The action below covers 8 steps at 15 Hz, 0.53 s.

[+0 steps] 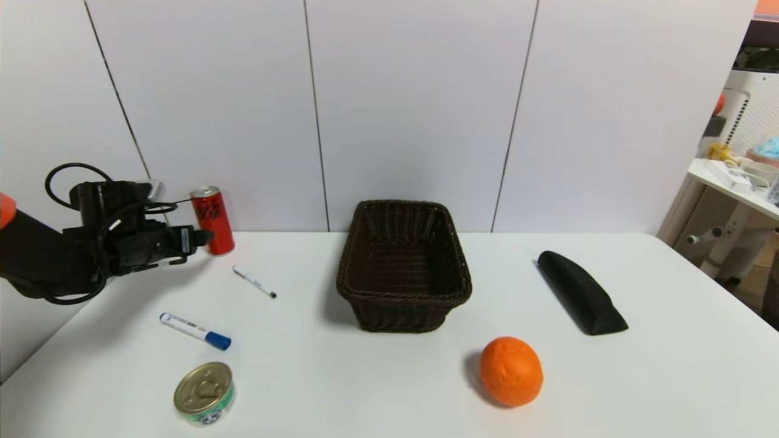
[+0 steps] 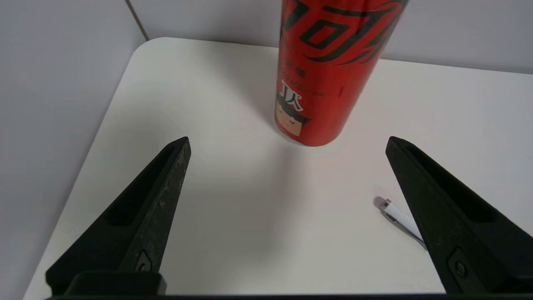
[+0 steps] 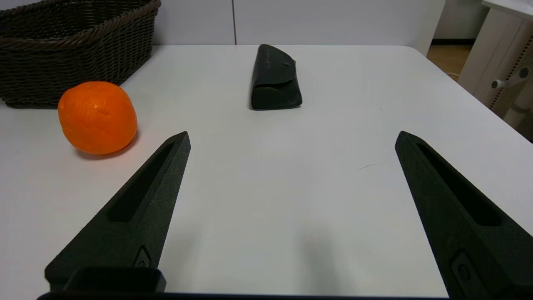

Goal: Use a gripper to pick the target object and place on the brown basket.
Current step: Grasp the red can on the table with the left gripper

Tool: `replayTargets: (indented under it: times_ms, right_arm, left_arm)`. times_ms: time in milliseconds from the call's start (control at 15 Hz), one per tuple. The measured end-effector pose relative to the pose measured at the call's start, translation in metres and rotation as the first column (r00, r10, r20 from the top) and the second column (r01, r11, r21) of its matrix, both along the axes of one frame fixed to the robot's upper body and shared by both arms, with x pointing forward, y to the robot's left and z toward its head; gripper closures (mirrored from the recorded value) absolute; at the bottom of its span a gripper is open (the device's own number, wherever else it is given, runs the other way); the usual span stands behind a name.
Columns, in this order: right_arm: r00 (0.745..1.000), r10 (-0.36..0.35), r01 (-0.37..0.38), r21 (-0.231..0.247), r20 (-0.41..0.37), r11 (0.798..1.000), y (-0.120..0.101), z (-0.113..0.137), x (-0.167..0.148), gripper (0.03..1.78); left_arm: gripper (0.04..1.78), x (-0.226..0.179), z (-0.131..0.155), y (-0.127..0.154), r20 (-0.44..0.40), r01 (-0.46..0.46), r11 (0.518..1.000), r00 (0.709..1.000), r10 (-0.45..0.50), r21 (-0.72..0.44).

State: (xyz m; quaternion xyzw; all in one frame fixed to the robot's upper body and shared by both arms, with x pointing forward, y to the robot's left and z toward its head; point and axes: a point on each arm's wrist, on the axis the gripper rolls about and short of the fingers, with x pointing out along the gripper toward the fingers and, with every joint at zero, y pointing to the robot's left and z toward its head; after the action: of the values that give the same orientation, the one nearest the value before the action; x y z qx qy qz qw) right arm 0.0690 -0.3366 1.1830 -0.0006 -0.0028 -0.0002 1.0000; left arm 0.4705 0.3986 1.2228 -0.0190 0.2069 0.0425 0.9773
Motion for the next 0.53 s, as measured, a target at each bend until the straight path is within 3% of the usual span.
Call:
replayTargets:
  times_ms: [533]
  right_arm:
    - [1.000,0.000,0.000,0.000,0.000,1.000,0.000,0.000,0.000,0.11]
  left_arm:
    - [0.13,0.014,0.003,0.005,0.059,0.060,0.998,0.997,-0.059,-0.007]
